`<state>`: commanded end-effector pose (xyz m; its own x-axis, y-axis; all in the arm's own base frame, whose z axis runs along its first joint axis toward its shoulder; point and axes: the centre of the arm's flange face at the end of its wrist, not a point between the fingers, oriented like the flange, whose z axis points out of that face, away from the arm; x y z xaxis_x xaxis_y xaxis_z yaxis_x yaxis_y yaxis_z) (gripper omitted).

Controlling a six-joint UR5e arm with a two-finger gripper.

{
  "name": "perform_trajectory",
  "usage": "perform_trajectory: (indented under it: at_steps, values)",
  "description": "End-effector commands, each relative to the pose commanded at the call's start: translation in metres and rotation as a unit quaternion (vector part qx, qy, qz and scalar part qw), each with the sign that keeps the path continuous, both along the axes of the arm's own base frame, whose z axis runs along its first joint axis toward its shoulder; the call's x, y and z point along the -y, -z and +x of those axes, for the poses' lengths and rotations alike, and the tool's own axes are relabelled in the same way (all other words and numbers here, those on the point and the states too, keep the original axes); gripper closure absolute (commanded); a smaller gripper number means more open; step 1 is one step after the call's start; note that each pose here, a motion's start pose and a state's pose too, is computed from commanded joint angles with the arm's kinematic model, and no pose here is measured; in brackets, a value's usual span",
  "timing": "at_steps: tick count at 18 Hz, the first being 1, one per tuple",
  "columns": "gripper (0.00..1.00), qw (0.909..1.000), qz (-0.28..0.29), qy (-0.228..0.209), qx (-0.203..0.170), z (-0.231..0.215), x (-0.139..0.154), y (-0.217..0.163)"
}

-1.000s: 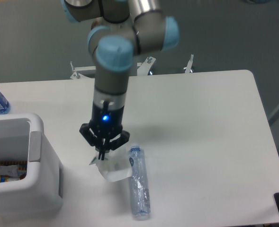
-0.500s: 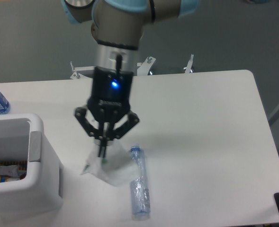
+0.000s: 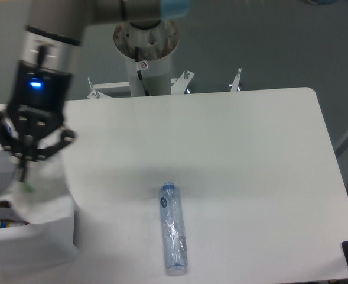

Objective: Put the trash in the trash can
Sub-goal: 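Open the gripper to drop the tissue into the bin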

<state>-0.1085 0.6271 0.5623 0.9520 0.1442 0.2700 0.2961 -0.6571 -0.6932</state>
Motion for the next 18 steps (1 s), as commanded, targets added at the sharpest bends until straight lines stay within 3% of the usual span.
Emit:
perform_trajectory:
  at_steps: [2,3,4,5,6,8,10,15,18]
  values:
    - [0.99,0.9998,-0.014,0.007,0.009,0.011,-0.006,0.016]
    - [0.92,0.9997,-0.017,0.004,0.015,0.013,-0.009,0.019]
    - [0.77,0.9995,-0.02,-0.001,0.023,0.012,-0.012,0.024]
    - [0.46,0.9996,-0.019,-0.002,0.021,0.01,-0.013,0.022]
    - [0.32,0.9996,-0.018,-0.004,0.02,0.01,-0.013,0.021]
    - [0.16,0.9997,-0.018,-0.009,0.017,0.009,-0.011,0.018]
    - [0.09,0.9996,-0.019,-0.02,0.006,0.006,-0.01,0.015]
    - [0.08,0.9992,-0.023,-0.034,-0.001,-0.003,-0.008,0.016]
    - [0.07,0.9951,-0.034,-0.092,-0.014,-0.051,0.006,0.019]
